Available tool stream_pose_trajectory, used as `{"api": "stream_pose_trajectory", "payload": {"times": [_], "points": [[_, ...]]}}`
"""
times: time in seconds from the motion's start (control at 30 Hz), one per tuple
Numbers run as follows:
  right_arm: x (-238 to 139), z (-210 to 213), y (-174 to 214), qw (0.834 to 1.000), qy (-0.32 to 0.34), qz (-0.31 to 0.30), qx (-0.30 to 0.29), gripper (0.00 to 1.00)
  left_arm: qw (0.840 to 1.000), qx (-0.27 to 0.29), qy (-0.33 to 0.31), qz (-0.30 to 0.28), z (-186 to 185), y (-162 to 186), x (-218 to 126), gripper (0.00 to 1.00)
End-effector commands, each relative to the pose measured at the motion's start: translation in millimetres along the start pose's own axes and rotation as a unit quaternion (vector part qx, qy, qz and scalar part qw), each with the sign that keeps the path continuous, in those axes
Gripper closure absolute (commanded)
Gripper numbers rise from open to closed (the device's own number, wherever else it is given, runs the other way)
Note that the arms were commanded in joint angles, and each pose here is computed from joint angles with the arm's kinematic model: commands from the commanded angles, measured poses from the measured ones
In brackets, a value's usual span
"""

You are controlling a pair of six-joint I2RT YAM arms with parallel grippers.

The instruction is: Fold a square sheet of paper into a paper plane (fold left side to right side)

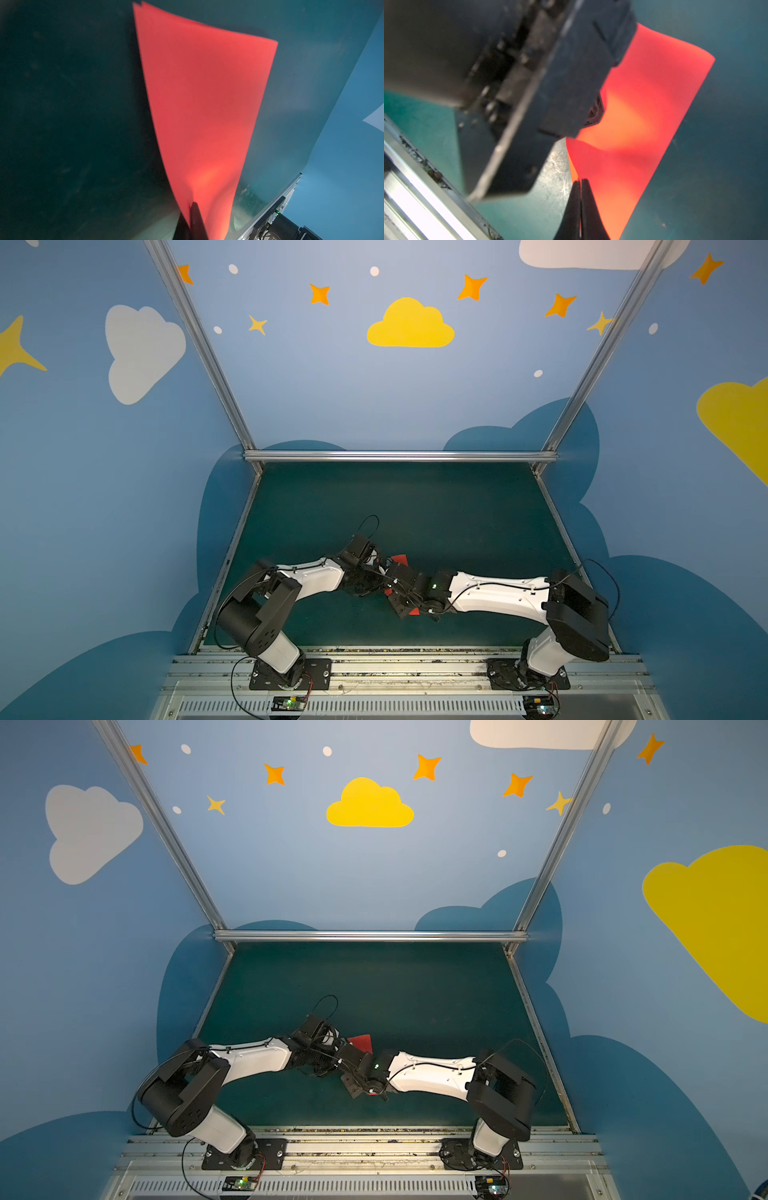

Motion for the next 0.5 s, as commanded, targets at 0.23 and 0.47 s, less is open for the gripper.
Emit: {"api": "stream_pose_trajectory", "payload": {"times": [0.23, 0.47], "points": [[-2.3, -4.7, 1.4, 0.999, -0.045, 0.014, 0.024, 1.0, 1.0, -0.001, -0.011, -0.011, 2.3, -7.3, -12.6, 0.73], [1.3, -10.3, 3.9, 0.996, -0.074, 0.023, 0.045, 1.0, 0.999, 0.011, -0.008, -0.041, -4.6, -18.9, -52.8, 0.5]]}}
Point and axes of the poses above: each gripper's point midway between its finger pads, its own x axis out along the fingers, its own z axis along the line the jaws close on, y = z × x, the point moved 9 cm from there along -x, back along the fingers, and after that the axes turned 3 degrees about x, right-handed, at the moved point
